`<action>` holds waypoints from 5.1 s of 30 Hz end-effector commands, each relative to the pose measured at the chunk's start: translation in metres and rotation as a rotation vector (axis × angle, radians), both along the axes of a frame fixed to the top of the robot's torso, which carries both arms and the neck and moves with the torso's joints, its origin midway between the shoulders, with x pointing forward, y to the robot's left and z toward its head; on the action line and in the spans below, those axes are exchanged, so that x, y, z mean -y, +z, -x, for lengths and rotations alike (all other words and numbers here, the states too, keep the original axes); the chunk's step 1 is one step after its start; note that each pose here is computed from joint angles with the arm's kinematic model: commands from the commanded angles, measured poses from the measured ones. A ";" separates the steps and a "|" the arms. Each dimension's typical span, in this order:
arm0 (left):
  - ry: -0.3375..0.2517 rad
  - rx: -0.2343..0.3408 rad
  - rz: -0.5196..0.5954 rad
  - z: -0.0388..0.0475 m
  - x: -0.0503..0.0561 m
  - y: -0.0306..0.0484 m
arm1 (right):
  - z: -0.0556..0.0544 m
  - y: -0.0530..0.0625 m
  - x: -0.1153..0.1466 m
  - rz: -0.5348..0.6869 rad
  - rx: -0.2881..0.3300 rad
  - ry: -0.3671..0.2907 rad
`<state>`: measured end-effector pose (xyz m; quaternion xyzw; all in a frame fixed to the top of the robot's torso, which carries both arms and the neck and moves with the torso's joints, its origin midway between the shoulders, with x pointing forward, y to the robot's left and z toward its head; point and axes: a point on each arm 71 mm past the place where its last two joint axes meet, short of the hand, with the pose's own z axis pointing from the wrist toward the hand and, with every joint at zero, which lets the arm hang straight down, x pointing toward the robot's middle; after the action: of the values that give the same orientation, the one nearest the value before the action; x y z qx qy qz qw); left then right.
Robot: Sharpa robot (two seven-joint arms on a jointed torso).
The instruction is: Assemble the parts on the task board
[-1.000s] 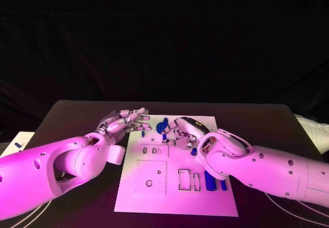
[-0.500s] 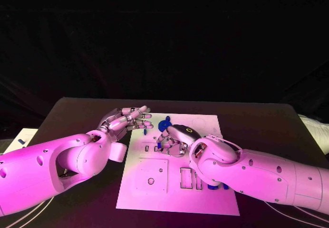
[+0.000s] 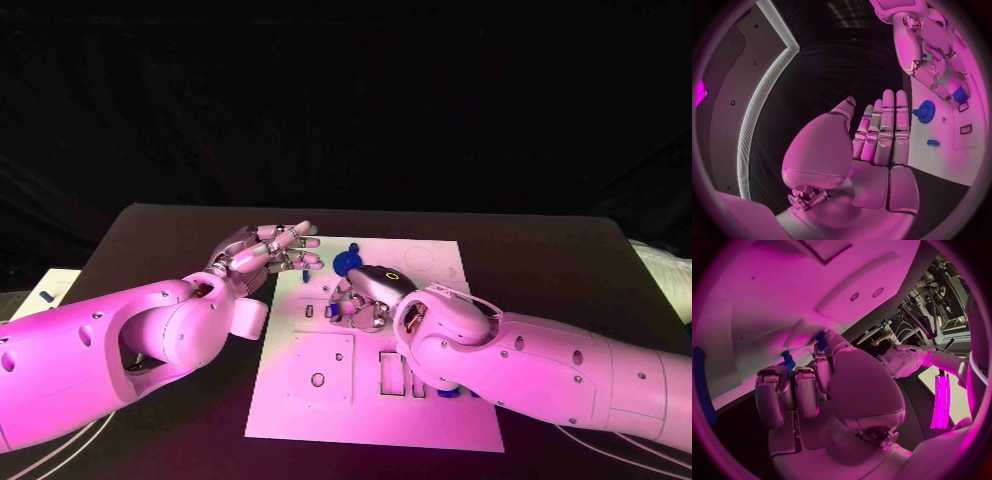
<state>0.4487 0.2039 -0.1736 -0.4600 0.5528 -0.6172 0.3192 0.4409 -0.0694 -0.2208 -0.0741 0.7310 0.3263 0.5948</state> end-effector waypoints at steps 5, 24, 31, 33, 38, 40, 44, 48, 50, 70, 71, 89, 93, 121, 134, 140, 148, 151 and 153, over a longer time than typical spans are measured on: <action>-0.016 0.010 0.013 0.0004 0.002 0.0014 | -0.001 -0.008 0.006 0.082 -0.005 -0.031; -0.017 0.009 0.013 0.0003 0.002 0.0012 | 0.001 -0.013 0.005 0.154 -0.047 -0.010; -0.018 0.008 0.013 0.0003 0.002 0.0012 | 0.001 -0.014 0.004 0.173 -0.051 -0.011; -0.018 0.008 0.013 0.0003 0.002 0.0012 | 0.001 -0.014 0.004 0.171 -0.044 -0.018; -0.019 0.007 0.012 0.0002 0.002 0.0011 | 0.001 -0.013 0.004 0.167 -0.036 -0.027; -0.019 0.007 0.012 0.0002 0.002 0.0010 | 0.001 -0.013 0.004 0.165 -0.033 -0.030; -0.019 0.007 0.012 0.0002 0.002 0.0010 | 0.001 -0.012 0.004 0.161 -0.028 -0.035; -0.019 0.006 0.012 0.0002 0.002 0.0010 | 0.000 -0.011 0.004 0.155 -0.023 -0.040; -0.019 0.006 0.012 0.0002 0.002 0.0009 | 0.000 -0.011 0.004 0.152 -0.020 -0.043; -0.018 0.002 0.009 -0.0011 0.000 0.0000 | 0.015 0.016 0.009 -0.199 0.096 0.120; -0.017 0.001 0.008 -0.0013 -0.001 -0.0002 | 0.017 0.019 0.011 -0.214 0.096 0.137; -0.158 -0.119 -0.428 -0.0097 -0.010 -0.0205 | 0.006 0.088 0.101 -0.416 -0.036 0.025; -0.284 -0.169 -0.701 -0.0136 -0.008 -0.0215 | -0.004 0.095 0.131 -0.468 -0.065 -0.072; -0.389 -0.129 -1.499 -0.0546 0.048 -0.0027 | -0.021 0.093 0.166 -0.465 -0.070 -0.185; -0.447 -0.147 -1.530 -0.0637 0.069 -0.0098 | -0.021 0.091 0.162 -0.426 -0.054 -0.165; -0.460 -0.152 -1.536 -0.0654 0.072 -0.0113 | -0.021 0.090 0.163 -0.422 -0.054 -0.167; -0.497 -0.161 -1.544 -0.0650 0.077 -0.0132 | -0.022 0.091 0.161 -0.430 -0.040 -0.163; -0.506 -0.167 -1.548 -0.0658 0.077 -0.0145 | -0.022 0.091 0.161 -0.432 -0.037 -0.162; -0.509 -0.171 -1.548 -0.0662 0.078 -0.0155 | -0.022 0.091 0.161 -0.432 -0.036 -0.162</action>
<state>0.5164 0.1233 -0.1862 -0.0165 0.9228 -0.1108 0.3686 0.4631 -0.2311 -0.1299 0.1283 0.6601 0.4266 0.6048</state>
